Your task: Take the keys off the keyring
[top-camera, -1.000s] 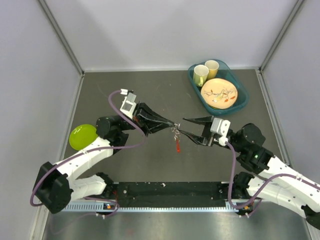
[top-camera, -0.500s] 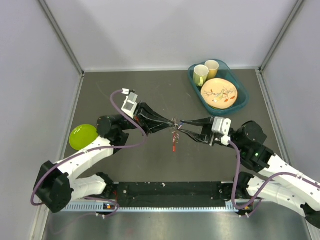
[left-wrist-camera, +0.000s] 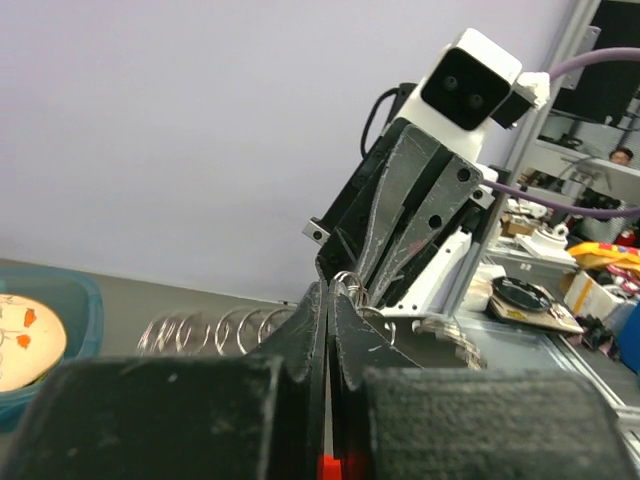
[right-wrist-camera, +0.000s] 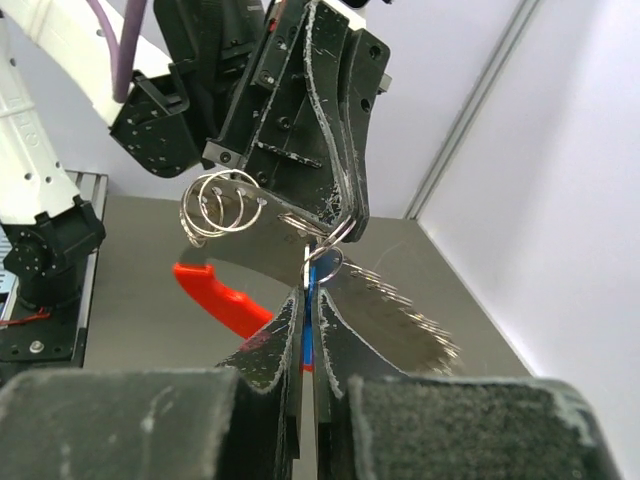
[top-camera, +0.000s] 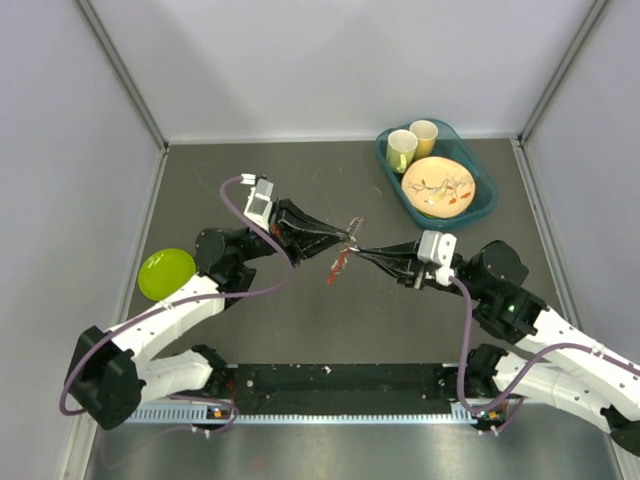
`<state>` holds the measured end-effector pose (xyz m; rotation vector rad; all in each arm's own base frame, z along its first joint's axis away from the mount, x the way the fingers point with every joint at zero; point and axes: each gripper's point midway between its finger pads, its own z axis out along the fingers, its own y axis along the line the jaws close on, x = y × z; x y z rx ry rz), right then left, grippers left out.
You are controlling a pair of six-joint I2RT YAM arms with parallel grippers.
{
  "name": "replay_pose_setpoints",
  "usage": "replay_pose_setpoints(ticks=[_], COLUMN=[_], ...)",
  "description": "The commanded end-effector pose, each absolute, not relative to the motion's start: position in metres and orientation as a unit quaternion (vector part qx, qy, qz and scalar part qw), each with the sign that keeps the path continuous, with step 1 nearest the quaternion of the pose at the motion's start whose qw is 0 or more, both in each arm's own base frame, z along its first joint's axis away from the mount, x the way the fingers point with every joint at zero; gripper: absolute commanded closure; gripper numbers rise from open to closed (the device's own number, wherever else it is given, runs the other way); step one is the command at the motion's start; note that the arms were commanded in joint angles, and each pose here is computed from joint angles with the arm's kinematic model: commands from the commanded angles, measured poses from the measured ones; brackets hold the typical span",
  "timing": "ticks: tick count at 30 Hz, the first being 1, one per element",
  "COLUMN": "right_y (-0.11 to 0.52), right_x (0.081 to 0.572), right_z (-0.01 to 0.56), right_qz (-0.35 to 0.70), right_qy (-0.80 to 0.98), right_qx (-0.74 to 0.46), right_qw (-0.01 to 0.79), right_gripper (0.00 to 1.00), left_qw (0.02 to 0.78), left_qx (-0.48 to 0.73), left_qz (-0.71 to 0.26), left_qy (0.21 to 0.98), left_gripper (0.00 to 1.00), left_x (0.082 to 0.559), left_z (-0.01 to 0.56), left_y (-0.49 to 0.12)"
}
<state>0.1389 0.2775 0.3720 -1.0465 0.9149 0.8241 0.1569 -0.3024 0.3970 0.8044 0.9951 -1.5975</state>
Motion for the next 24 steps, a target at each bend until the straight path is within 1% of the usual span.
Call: replay_pose_setpoints(ticks=[1,8,15,24], right_y=[0.278,0.285,0.289,0.29], right_x=[0.146,0.167,0.186,0.189], right_z=[0.391,0.391,0.377,0.383], right_qz=[0.374,0.371,0.352,0.36], right_qy=[0.415,0.455,0.504,0.51], right_qx=[-0.437,-0.4,-0.383,-0.366], right_qw=[0.705,0.704,0.689,0.691], right_gripper=[1.0,1.0,1.0,1.0], left_qw=[0.558,0.552,0.569,0.555], left_qx=[0.301,0.288,0.252,0.257], left_qz=[-0.648,-0.653,-0.626,-0.62], left_qy=[0.423,0.43,0.47,0.491], left_gripper=[1.0,1.0,1.0,1.0], left_x=[0.169,0.167,0.182,0.184], left_z=[0.404,0.397,0.384,0.361], left_y=[-0.297,-0.296,-0.293,-0.3])
